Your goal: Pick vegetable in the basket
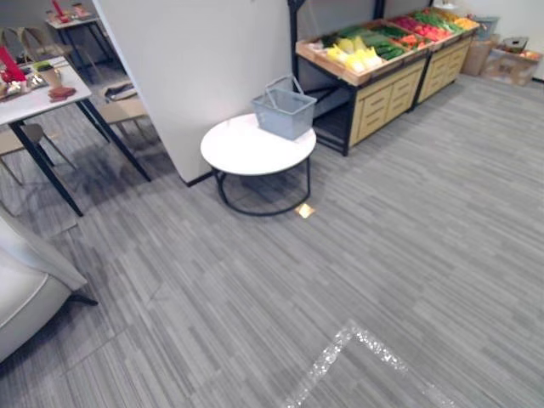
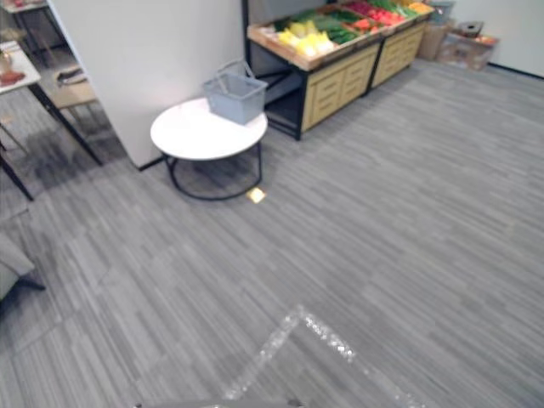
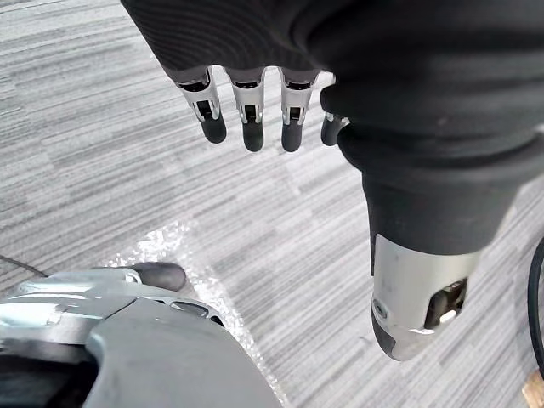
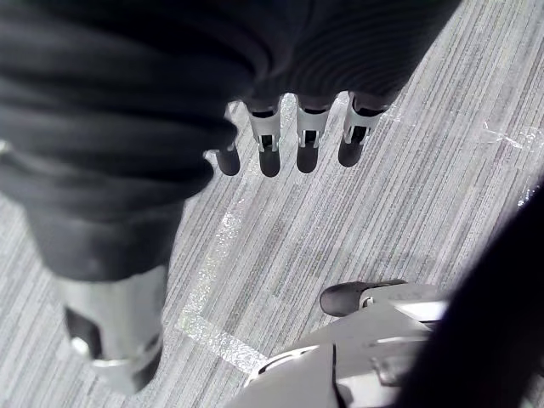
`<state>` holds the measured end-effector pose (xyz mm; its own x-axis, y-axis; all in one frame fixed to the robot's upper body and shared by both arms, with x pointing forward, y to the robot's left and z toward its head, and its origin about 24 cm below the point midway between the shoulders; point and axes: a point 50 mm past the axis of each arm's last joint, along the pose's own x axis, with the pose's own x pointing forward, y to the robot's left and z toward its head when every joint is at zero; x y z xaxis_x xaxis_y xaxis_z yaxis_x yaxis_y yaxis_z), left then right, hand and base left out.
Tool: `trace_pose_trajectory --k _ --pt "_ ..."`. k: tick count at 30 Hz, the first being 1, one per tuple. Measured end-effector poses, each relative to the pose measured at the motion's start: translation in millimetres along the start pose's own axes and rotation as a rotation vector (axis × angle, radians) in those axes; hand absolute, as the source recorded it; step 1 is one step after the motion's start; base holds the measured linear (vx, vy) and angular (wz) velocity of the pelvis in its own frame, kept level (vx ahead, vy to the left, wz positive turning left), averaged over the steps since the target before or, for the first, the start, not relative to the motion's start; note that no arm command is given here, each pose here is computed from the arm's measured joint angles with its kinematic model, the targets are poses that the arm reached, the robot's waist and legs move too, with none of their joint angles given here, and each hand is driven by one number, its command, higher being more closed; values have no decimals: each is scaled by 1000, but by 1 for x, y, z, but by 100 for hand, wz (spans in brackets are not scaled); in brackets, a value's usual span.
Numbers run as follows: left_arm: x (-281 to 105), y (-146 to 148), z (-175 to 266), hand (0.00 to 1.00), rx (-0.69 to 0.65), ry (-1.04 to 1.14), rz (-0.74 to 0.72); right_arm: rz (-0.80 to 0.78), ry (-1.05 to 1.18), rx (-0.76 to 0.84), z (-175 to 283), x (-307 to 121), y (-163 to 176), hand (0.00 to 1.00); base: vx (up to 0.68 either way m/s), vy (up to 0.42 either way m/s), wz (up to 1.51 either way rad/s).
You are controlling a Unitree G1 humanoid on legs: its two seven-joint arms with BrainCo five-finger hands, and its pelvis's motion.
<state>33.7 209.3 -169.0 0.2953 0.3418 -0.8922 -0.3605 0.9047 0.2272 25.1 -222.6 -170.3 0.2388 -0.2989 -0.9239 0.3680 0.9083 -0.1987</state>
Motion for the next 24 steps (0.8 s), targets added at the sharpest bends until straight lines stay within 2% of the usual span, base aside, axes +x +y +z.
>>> trace_pose_trajectory --k 13,24 --pt "2 -3 6 0 -23 -13 -36 4 -12 26 5 1 3 0 -35 -26 -5" --pt "2 -4 10 0 -58 -20 -50 0 -35 139 8 1 2 0 -26 -43 -8"
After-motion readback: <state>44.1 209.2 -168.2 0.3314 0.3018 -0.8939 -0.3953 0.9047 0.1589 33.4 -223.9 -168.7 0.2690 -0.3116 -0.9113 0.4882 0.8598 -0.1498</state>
